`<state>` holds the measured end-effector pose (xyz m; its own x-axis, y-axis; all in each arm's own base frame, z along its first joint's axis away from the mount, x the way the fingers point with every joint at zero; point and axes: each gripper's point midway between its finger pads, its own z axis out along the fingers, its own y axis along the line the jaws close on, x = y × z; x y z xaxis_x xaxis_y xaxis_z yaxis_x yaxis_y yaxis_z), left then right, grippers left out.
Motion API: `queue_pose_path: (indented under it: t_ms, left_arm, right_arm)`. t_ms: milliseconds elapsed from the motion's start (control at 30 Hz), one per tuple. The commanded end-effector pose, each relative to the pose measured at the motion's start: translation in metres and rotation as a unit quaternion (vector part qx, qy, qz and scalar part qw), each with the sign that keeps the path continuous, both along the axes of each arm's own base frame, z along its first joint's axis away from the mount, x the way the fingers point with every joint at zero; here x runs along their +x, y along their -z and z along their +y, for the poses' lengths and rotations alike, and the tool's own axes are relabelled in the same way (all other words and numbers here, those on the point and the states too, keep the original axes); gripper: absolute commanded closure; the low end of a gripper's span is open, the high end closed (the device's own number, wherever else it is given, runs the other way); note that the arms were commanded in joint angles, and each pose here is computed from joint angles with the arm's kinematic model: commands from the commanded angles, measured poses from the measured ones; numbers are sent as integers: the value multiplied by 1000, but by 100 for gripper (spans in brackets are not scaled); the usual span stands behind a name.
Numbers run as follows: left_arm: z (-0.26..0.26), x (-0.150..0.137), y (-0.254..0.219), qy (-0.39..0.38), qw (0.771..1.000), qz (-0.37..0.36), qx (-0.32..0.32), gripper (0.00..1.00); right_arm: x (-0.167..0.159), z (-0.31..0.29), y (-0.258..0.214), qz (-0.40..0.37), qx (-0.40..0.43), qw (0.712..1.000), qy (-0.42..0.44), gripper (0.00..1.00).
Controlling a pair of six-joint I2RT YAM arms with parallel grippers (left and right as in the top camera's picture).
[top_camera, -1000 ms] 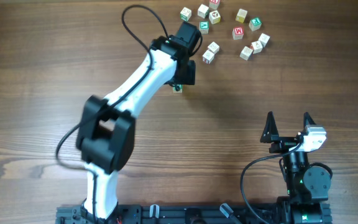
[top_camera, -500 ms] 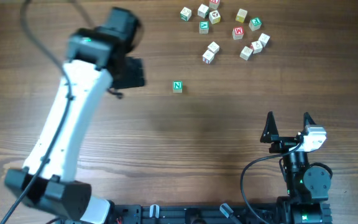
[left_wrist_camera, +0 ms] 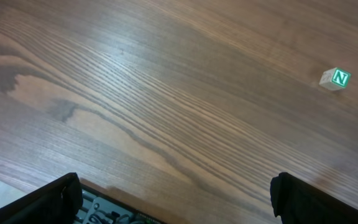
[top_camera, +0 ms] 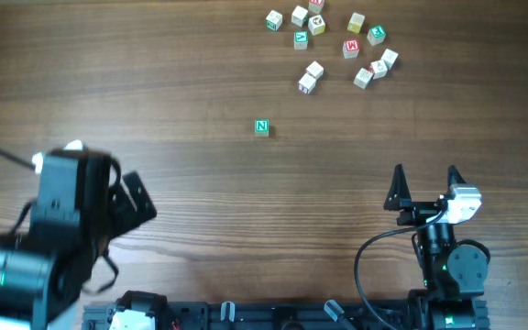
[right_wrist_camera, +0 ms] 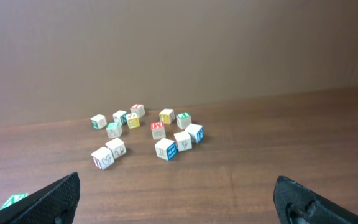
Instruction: Form a circle
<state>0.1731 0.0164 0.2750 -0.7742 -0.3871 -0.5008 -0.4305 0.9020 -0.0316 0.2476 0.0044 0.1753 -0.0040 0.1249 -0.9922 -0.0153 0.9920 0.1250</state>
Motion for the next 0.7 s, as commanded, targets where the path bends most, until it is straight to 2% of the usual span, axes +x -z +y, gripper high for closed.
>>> queue_pose_path:
  t_ms: [0,33,100,200,233,300,467,667]
  left_arm:
    - [6,-15,-7,-14,999,-40,-3,0]
    - [7,-18,-9,-14,999,-48,-5,0]
    - [8,-21,-12,-14,998,-58,-6,0]
    - [8,-23,-13,-14,998,-63,-7,0]
    - [8,-23,-13,-14,998,-63,-7,0]
    - [8,-23,-13,-14,998,-63,-7,0]
    - [8,-23,-13,-14,998,-63,-7,0]
    - [8,-23,-13,-14,998,-63,-7,0]
  right_arm:
    - [-3,14,-25,-48,58,996,-45,0]
    - [-4,26,-28,-46,128,987,-83,0]
    - [-6,32,-27,-28,241,964,-105,0]
    - [-6,32,-27,-1,442,890,-109,0]
    - [-7,34,-33,-11,437,891,-120,0]
    - [-18,52,-63,-62,316,928,-188,1]
    - [-11,48,-77,-37,282,945,-161,1]
    - [39,50,-87,79,224,962,-131,0]
